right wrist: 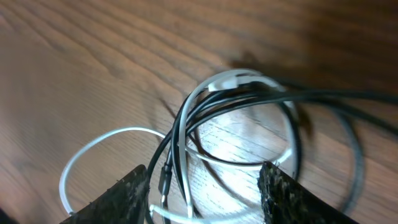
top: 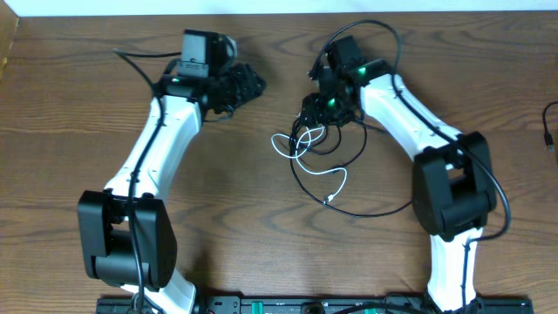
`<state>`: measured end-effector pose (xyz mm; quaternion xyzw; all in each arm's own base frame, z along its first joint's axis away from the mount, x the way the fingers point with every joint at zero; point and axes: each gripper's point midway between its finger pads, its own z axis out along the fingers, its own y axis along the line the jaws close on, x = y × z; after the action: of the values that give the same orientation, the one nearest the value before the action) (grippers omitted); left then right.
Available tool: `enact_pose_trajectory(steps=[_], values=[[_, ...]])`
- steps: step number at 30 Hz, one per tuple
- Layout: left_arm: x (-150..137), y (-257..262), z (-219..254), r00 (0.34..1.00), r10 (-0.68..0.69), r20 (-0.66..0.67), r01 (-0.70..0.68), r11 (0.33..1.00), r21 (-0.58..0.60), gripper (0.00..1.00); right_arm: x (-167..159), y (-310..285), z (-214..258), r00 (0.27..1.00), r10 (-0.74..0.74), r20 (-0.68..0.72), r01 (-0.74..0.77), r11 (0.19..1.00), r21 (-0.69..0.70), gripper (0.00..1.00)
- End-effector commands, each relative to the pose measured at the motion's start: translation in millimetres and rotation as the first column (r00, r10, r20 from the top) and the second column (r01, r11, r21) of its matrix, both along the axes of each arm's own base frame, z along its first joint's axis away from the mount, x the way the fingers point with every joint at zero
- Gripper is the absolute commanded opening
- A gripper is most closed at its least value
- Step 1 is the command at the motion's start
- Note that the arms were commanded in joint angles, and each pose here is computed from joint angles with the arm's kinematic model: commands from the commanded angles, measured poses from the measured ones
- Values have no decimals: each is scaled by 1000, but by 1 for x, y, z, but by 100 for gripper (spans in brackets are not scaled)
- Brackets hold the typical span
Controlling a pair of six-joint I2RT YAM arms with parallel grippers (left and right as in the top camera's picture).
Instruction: Untangle cables
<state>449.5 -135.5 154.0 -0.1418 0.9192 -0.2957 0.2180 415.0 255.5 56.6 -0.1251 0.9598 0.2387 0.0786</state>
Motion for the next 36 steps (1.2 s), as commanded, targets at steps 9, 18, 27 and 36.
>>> enact_pose_trajectory(steps=[9, 18, 27, 36], values=[[-1, 13, -9, 996, 61, -60, -63, 998, -20, 49, 3, 42, -1, 993, 104, 50, -109, 988, 112, 1], [-8, -3, -1, 995, -95, -3, 94, 994, -52, 50, -1, 51, 220, 927, 172, 332, -333, 784, 523, 1], [-17, -22, 11, 971, -234, 59, 239, 964, -118, 60, -21, 17, 293, 907, 64, 416, -284, 823, 492, 1], [-44, 5, -25, 972, -203, -117, 209, 977, 42, 63, 9, -40, 212, 954, -96, 283, 41, 980, 195, 19]])
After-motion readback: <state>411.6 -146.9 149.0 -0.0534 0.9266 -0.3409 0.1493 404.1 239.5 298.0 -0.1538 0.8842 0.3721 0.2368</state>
